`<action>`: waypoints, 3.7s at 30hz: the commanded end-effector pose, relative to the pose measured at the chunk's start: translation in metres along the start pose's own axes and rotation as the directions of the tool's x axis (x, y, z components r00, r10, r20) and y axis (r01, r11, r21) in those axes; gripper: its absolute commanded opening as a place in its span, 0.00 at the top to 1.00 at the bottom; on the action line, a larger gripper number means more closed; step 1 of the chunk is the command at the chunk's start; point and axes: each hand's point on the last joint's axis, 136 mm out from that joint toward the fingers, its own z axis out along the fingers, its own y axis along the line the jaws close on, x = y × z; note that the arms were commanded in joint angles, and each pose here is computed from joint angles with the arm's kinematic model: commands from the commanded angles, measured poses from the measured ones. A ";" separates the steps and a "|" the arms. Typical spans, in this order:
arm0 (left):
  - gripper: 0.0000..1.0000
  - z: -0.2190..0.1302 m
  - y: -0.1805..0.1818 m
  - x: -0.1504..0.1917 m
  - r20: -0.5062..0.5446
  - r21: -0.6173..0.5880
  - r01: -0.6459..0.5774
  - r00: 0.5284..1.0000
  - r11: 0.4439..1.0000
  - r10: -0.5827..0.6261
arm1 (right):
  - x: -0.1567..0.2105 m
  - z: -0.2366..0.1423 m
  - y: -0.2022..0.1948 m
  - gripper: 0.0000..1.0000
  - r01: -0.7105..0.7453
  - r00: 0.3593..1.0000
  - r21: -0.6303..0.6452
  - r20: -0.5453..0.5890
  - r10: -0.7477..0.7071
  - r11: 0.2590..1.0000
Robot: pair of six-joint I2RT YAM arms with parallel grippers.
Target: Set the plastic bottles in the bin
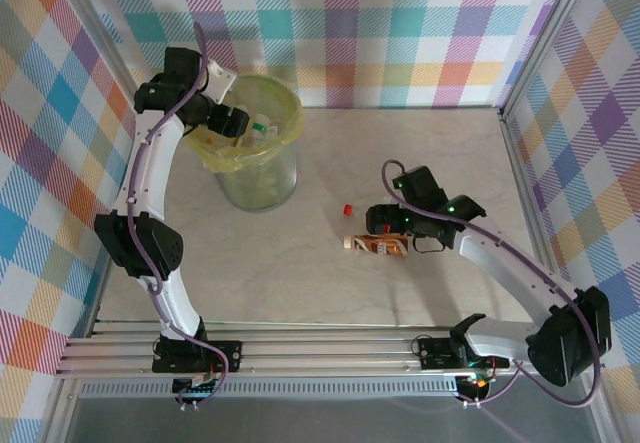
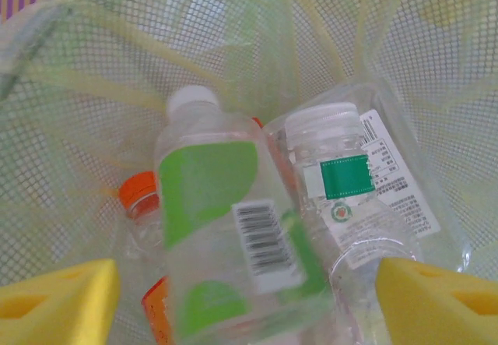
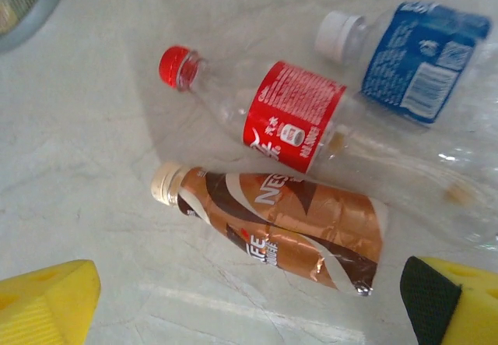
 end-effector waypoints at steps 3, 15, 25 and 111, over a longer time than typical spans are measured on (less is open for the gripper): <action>0.09 -0.019 0.011 -0.013 0.047 -0.059 0.034 0.998 0.998 -0.031 | 0.007 0.004 0.012 0.00 0.074 0.995 -0.071 -0.058 -0.078 0.995; 0.00 -0.089 0.018 -0.043 0.231 -0.137 0.151 0.966 0.979 -0.116 | 0.027 0.010 0.018 0.00 0.147 0.973 -0.125 -0.161 -0.166 0.981; 0.00 -0.143 -0.004 -0.040 0.412 -0.004 0.402 0.835 0.915 -0.365 | 0.032 0.009 0.014 0.00 0.158 0.966 -0.107 -0.191 -0.176 0.982; 0.00 -0.094 -0.155 0.096 0.375 0.229 0.549 0.713 0.804 -0.593 | 0.065 0.075 0.062 0.53 0.354 0.886 -0.106 -0.280 -0.369 0.929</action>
